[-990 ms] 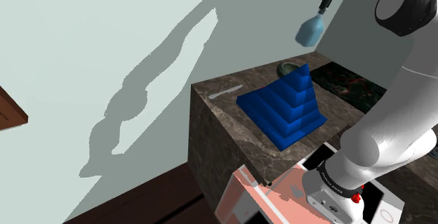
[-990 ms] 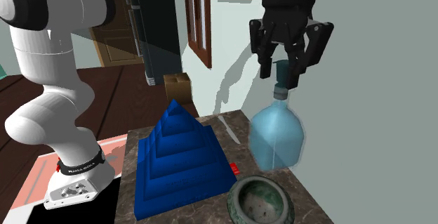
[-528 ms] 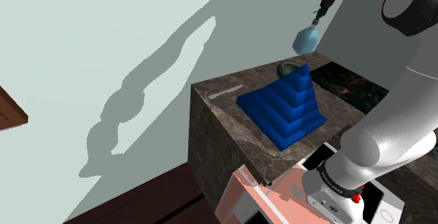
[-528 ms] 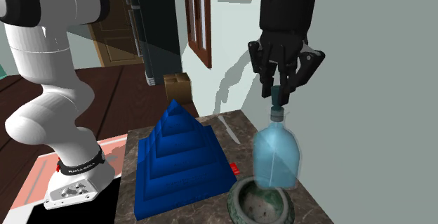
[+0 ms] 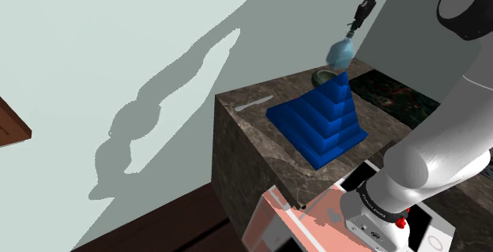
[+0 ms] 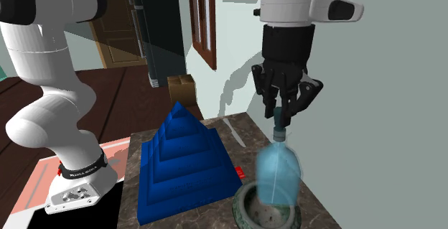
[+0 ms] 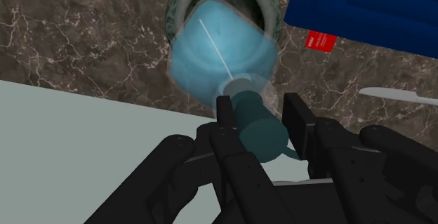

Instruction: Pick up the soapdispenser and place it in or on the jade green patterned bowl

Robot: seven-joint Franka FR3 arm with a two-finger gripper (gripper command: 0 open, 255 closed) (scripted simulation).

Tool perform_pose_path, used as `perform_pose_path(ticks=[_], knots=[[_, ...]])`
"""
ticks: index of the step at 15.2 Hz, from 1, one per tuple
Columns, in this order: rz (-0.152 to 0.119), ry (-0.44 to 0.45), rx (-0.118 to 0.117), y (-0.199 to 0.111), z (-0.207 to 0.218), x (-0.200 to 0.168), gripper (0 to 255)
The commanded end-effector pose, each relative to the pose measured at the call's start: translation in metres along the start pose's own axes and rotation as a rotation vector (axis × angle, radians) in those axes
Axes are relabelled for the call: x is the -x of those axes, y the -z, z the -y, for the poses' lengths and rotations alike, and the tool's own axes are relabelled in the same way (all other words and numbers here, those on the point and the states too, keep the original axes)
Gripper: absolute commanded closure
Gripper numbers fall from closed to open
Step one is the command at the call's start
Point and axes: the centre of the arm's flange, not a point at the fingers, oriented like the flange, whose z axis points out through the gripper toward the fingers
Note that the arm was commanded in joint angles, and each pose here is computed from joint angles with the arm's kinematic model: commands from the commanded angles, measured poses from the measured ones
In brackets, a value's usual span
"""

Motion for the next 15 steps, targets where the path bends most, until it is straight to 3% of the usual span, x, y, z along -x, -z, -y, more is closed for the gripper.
perform_pose_path(ticks=[1, 13, 15], knots=[[-0.001, 0.0, 0.001, -0.01, 0.0, 0.0, 255], [-0.001, 0.0, 0.001, -0.076, 0.003, 0.0, 255], [-0.001, 0.0, 0.001, -0.076, 0.003, 0.0, 255]])
